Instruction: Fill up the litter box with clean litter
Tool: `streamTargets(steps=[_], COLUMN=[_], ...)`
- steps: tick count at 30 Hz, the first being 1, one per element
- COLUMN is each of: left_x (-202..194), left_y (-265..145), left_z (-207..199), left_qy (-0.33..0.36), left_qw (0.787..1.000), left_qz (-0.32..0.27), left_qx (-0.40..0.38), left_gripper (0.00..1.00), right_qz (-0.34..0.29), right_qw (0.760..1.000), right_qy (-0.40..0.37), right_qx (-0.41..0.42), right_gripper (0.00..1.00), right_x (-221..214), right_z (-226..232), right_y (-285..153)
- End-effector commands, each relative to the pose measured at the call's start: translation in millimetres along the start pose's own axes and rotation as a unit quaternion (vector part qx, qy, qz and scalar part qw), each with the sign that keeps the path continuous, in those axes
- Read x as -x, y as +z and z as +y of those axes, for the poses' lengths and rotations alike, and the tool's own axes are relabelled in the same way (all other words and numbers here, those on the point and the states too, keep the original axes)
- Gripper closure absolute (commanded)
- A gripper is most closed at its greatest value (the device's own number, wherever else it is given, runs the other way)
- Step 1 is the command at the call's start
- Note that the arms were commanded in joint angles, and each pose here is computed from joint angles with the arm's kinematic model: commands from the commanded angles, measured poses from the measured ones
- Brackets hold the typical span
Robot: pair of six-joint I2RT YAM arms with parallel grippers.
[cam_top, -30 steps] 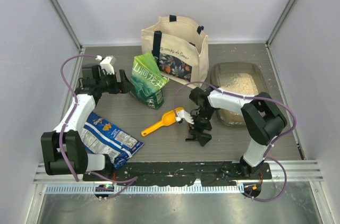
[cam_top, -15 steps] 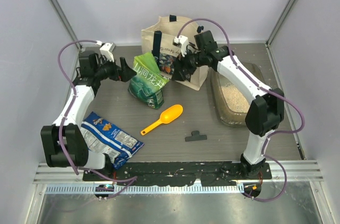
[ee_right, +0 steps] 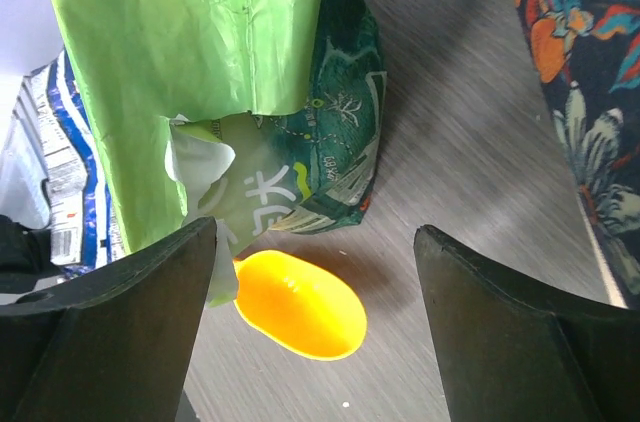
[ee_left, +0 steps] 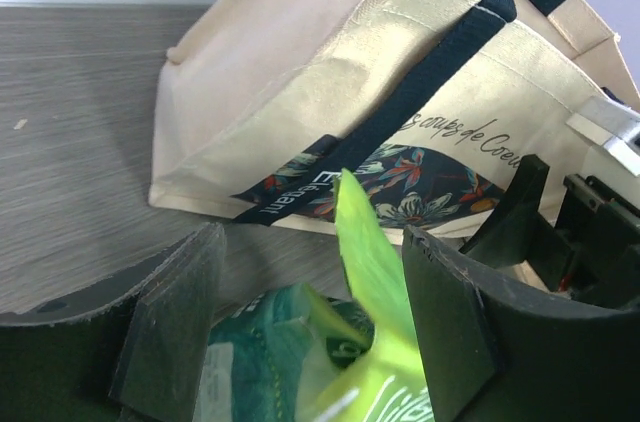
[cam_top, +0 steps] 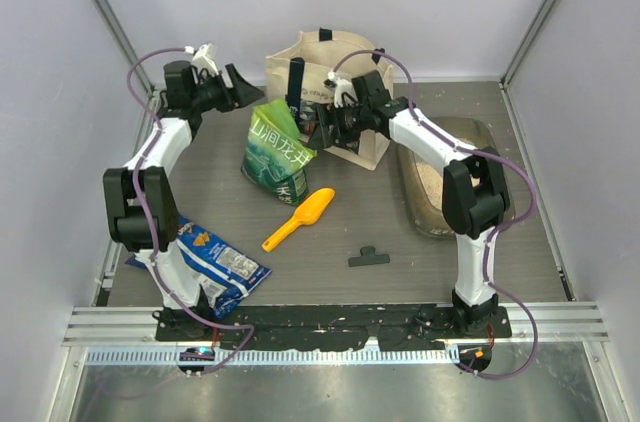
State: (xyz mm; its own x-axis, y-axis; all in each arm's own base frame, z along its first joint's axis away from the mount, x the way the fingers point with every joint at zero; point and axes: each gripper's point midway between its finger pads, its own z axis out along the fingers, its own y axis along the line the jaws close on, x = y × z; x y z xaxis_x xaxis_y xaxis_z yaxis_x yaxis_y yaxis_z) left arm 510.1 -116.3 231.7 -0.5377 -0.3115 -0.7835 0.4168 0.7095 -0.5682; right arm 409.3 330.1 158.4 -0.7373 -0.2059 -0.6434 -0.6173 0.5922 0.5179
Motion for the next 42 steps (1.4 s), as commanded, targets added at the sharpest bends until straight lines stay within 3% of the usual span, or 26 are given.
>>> streamTargets(steps=[1,6,10,13,14,15,18,25,27,33,42], left_x=[3,-17,-18,-16,-15,-12,0,32,46,78,75], left_y=[25,32,28,25,23,22,15,-7,-13,-33,-36], left_z=[-38,-35,-39,-42,-44,-45,-54,-84,-94,-123,-122], left_qy=[-0.003,-0.036,-0.032,-0.015,-0.008,-0.003,0.008,0.003,0.007,0.022,0.016], left_qw=[0.998,0.997,0.997,0.997,0.997,0.997,0.997,0.996,0.994,0.989,0.988], left_qz=[0.010,0.044,0.060,0.062,0.060,0.056,0.042,-0.007,-0.030,-0.079,-0.082], left_qx=[-0.055,-0.046,-0.048,-0.051,-0.053,-0.055,-0.060,-0.091,-0.104,-0.125,-0.127], left_gripper=[0.27,0.35,0.47,0.65,0.78,0.86,1.00,1.00,1.00,1.00,1.00], right_qz=[-0.025,-0.026,-0.035,-0.049,-0.048,-0.050,-0.060,-0.078,-0.083,-0.084,-0.082], right_qw=[0.997,0.988,0.979,0.976,0.975,0.975,0.975,0.977,0.984,0.989,0.968], right_qy=[0.016,0.078,0.115,0.126,0.128,0.128,0.119,0.094,0.091,0.070,0.075], right_qx=[0.066,0.131,0.161,0.171,0.173,0.175,0.179,0.176,0.128,0.100,0.226], right_gripper=[0.14,0.14,0.14,0.14,0.14,0.15,0.16,0.16,0.16,0.13,0.13], right_x=[13,15,22,34,34,36,47,60,57,56,62], right_z=[32,42,36,35,32,33,35,40,25,24,63], right_y=[-5,7,13,16,20,21,19,11,13,2,-2])
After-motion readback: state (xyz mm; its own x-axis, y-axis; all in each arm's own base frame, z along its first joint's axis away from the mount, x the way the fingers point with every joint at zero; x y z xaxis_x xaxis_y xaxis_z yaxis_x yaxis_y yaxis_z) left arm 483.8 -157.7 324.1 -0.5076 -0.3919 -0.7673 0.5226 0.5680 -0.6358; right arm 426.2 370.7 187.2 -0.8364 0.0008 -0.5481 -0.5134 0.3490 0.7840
